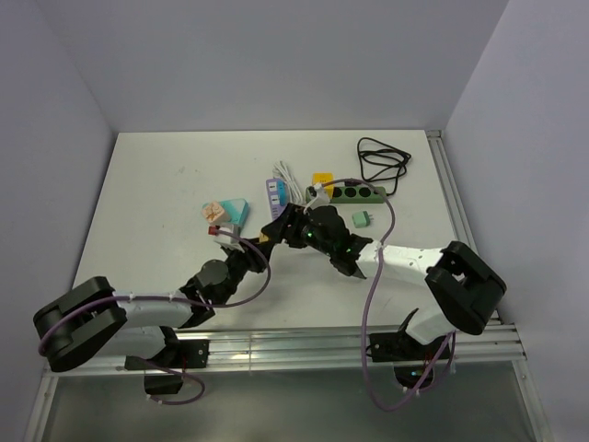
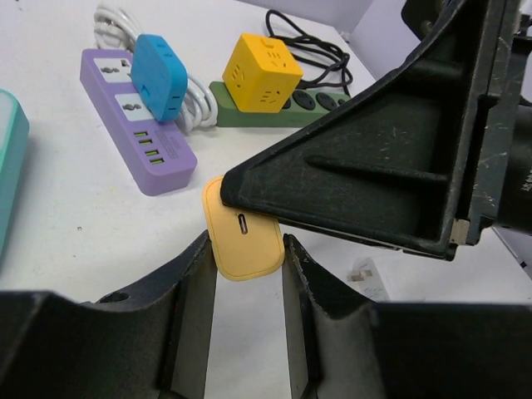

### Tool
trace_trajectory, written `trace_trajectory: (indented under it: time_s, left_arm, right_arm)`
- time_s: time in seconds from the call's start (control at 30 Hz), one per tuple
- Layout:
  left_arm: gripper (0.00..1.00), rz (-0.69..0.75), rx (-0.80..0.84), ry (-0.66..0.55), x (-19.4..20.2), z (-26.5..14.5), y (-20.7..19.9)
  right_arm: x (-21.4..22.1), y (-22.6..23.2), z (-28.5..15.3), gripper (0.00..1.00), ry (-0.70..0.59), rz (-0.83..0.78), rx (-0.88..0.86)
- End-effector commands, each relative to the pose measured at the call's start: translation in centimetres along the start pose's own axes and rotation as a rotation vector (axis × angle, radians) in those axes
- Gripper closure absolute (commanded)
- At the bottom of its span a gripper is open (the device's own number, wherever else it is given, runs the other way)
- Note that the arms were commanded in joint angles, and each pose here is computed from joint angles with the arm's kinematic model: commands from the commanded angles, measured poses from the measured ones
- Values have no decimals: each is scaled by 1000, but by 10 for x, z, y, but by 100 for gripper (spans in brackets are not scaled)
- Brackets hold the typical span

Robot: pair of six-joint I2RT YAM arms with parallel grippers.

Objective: Insert the plug
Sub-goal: Pick up the plug from the center of the board.

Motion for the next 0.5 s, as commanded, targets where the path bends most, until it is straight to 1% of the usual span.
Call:
trace_trajectory:
  time_s: [0.0, 0.03, 0.07, 0.13, 0.17, 0.2, 0.3, 0.33, 0.37, 0.43, 0.47]
  left_arm:
    - [100, 9, 15, -36, -13, -4, -6]
    - [100, 15, 10, -29, -13, -6, -4]
    - [100, 13, 11, -28, -14, -7, -5]
    - [100, 9, 27, -18, -16, -11, -7]
    - [100, 10, 33, -16, -18, -13, -8]
    - [100, 5, 48, -21, -21, -14, -11]
    - [100, 17, 73, 6, -24, -17, -16]
    - [100, 17, 84, 13, -25, -18, -17]
    - [100, 22, 102, 48, -23, -19, -18]
    - [100, 9, 129, 49, -31, -19, -23]
    - [100, 8, 163, 83, -30, -20, -25]
  right_arm:
    - [-30, 13, -7, 28, -67, -32, -7]
    - [-32, 11, -8, 27, -66, -47, 2]
    - [-41, 8, -9, 22, -91, -50, 45]
    - [-48, 5, -12, 21, -103, -77, 77]
    - [-52, -2, -15, 21, -96, -86, 120]
    - [-60, -3, -16, 15, -122, -88, 152]
    - [-71, -13, -26, 15, -148, -146, 191]
    - [-71, -14, -29, 15, -148, -155, 180]
    - [-76, -12, -35, 15, -172, -158, 164]
    - [-76, -22, -40, 16, -176, -180, 166]
    - [-78, -20, -45, 17, -181, -192, 143]
Point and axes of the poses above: each gripper's point midway between its finger pads, its own z axis out along the fingers, its own y axis along the line the jaws close on, x = y × z, the point moved 8 cm from there along -z, back along the fingers, and after that the axes turned 15 degrees about -z, right-handed, at the moved point
